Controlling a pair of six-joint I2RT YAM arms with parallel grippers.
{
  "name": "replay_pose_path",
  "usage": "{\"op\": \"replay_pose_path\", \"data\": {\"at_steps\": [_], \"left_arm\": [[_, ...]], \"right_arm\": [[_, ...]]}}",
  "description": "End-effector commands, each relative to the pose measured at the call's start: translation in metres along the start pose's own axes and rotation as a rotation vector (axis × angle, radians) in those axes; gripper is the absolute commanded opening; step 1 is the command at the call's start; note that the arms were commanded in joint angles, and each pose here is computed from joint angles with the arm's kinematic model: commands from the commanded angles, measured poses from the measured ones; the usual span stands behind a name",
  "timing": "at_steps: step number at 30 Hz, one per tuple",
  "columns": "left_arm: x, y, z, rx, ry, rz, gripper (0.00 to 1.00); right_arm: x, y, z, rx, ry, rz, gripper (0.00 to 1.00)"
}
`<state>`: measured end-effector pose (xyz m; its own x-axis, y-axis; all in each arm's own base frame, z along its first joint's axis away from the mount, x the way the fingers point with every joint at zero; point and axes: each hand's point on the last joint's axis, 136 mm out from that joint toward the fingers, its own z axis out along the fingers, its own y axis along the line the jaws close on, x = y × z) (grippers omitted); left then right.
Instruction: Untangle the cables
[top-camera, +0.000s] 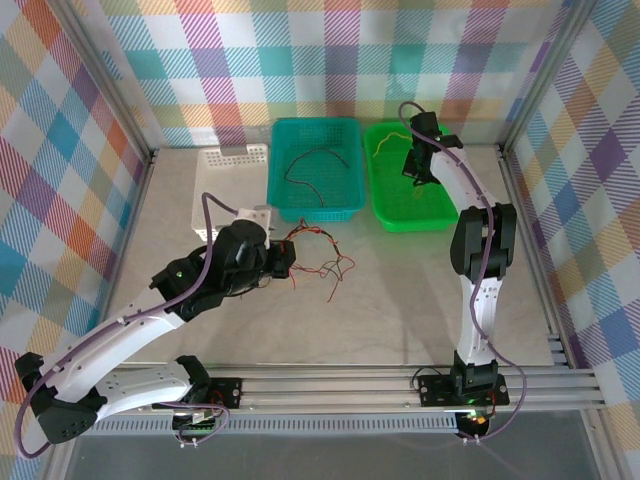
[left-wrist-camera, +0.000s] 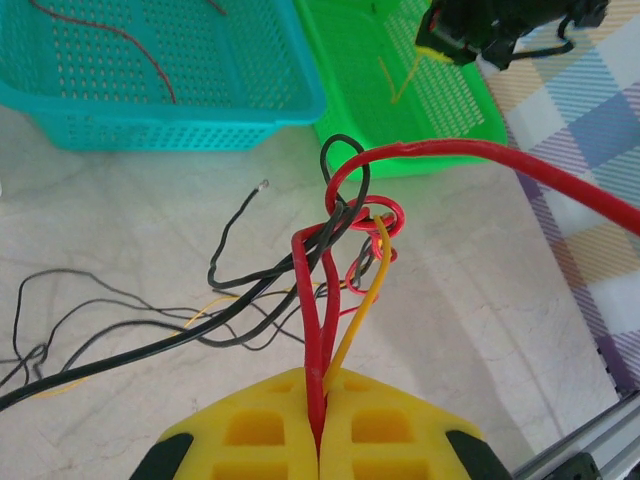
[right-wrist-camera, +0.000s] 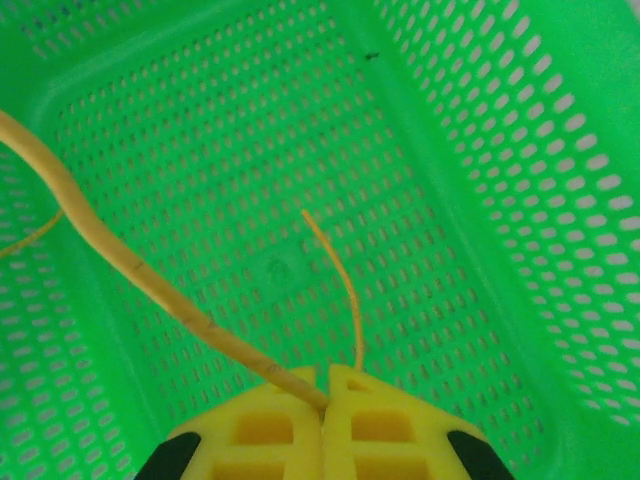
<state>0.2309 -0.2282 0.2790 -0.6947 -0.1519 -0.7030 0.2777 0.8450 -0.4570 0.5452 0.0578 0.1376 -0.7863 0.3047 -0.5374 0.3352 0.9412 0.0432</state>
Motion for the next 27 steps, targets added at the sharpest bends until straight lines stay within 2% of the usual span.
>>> {"op": "replay_pose_path", "data": {"at_steps": [1,7,11,16,20,24,27], "left_arm": [[0.001,-0.009,0.000,0.049,-0.007,-0.021,0.00],[0.004,-0.008,0.000,0.046,0.007,-0.022,0.00],[0.007,-0.007,-0.001,0.047,0.014,-0.024,0.00],[0.009,-0.005,0.000,0.040,0.024,-0.023,0.00],[0.009,-0.008,0.000,0.046,0.029,-0.019,0.00],[0.009,-0.009,0.001,0.051,0.037,-0.011,0.00],[0.009,-0.013,0.002,0.065,0.040,-0.010,0.00]], "right_arm": [[0.021,0.008,0.003,-0.006,0.068,-0.053,0.07],[0.035,0.000,0.013,0.040,0.134,-0.065,0.12],[0.038,-0.003,0.010,0.054,0.160,-0.064,0.30],[0.029,-0.005,-0.005,0.006,0.147,-0.015,0.43],[0.017,-0.010,-0.029,0.007,0.107,-0.011,0.47],[0.001,-0.011,-0.070,-0.056,0.026,0.001,0.56],[0.004,0.002,-0.102,-0.187,0.007,-0.016,0.57]]}}
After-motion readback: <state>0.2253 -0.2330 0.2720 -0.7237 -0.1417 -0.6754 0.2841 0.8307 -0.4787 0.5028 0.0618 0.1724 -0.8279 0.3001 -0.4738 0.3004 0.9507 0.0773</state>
